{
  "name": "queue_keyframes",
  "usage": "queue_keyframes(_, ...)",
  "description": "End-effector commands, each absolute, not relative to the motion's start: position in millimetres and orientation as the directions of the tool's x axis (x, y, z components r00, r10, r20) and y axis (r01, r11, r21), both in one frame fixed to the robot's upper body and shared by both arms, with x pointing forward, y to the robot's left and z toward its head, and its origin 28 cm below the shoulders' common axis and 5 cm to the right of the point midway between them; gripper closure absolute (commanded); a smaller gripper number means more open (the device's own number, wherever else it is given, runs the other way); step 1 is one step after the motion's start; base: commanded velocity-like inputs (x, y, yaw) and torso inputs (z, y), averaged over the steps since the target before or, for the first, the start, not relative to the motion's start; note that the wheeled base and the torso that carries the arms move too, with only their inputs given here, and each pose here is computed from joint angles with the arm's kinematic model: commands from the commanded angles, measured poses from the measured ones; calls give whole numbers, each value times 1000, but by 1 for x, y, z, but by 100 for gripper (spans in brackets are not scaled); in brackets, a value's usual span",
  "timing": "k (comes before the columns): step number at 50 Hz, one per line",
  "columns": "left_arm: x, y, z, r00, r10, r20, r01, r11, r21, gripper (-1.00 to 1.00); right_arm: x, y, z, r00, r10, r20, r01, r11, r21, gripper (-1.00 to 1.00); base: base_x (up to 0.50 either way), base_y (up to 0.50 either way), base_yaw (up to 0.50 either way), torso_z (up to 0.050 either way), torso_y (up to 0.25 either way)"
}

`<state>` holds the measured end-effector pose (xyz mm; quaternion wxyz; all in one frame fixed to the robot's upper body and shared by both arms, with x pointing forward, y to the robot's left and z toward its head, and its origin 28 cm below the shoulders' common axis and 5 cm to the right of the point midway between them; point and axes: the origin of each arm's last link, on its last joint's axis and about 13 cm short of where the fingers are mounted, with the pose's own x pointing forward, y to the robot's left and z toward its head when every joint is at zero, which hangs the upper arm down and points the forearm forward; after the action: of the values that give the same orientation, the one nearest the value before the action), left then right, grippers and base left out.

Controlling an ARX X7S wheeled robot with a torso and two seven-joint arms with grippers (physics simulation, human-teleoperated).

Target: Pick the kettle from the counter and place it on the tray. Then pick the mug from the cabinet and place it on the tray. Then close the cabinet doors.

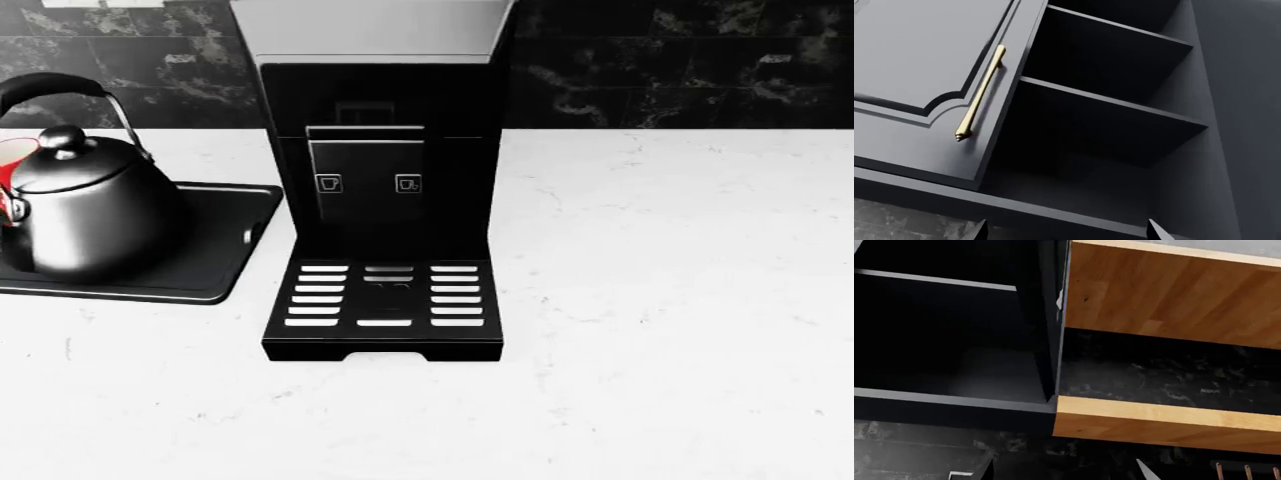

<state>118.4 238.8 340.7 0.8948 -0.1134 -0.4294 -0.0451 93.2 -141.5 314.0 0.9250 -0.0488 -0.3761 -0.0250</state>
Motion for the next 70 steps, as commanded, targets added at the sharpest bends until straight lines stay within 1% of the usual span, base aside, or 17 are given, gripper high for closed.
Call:
queue_keyframes(1,119,239,339,628,22,778,171,971,-166,-100,95,-143,314,709,-30,704,125,989,-84,-100,0,0,0,0,0)
queue_keyframes(5,118,240,339,629,22,777,170,972,-164,-100,91,-145,324,698,-80,712,208,974,-94,-100,0,0,0,0,0)
queue_keyframes(8,118,240,339,628,24,778,169,971,-166,-100,85,-147,333,694,-148,705,260,964,-54,-100,0,0,0,0,0)
queue_keyframes(11,117,241,339,627,28,779,169,971,-171,-100,80,-150,339,701,-179,691,289,956,-45,-100,0,0,0,0,0)
queue_keyframes(17,117,242,337,629,25,777,171,971,-169,-100,75,-160,355,645,-302,702,452,892,-31,-100,0,0,0,0,0)
queue_keyframes(19,117,242,337,630,28,776,171,970,-174,-100,73,-163,360,609,-343,715,501,865,-12,-100,0,0,0,0,0)
queue_keyframes(22,117,243,337,630,29,776,171,970,-175,-100,69,-169,368,574,-369,731,535,845,6,-100,0,0,0,0,0)
queue_keyframes(24,117,243,336,632,28,774,170,970,-174,-100,65,-174,371,566,-372,735,541,841,10,-100,0,0,0,0,0)
queue_keyframes(27,117,244,336,632,37,774,166,969,-182,-100,62,-179,373,541,-357,762,524,851,26,-100,0,0,0,0,0)
queue_keyframes(32,118,243,335,635,33,772,168,969,-180,-100,56,-186,381,550,-282,786,474,880,-16,-100,0,0,0,0,0)
queue_keyframes(34,117,243,336,633,35,773,169,969,-182,-100,53,-186,388,544,-249,801,428,904,-10,-100,0,0,0,0,0)
queue_keyframes(38,117,243,336,636,35,771,172,968,-185,-100,50,-187,403,521,-217,825,427,904,-32,-100,0,0,0,0,0)
queue_keyframes(41,117,243,335,636,30,771,174,968,-181,-100,47,-184,417,504,-200,840,413,910,-31,-100,0,0,0,0,0)
queue_keyframes(47,116,245,335,638,37,769,170,967,-188,-100,38,-170,452,468,-100,878,319,946,-62,-100,0,0,0,0,0)
queue_keyframes(57,116,247,332,640,36,767,171,967,-187,-100,53,-153,490,434,-6,901,246,963,-112,-100,0,0,0,0,0)
queue_keyframes(62,116,248,331,639,43,768,167,967,-193,-100,61,-143,504,448,21,894,213,969,-129,-100,0,0,0,0,0)
queue_keyframes(70,116,249,330,641,43,767,170,966,-197,-100,81,-129,534,496,58,866,172,971,-164,-100,0,0,0,4,1)
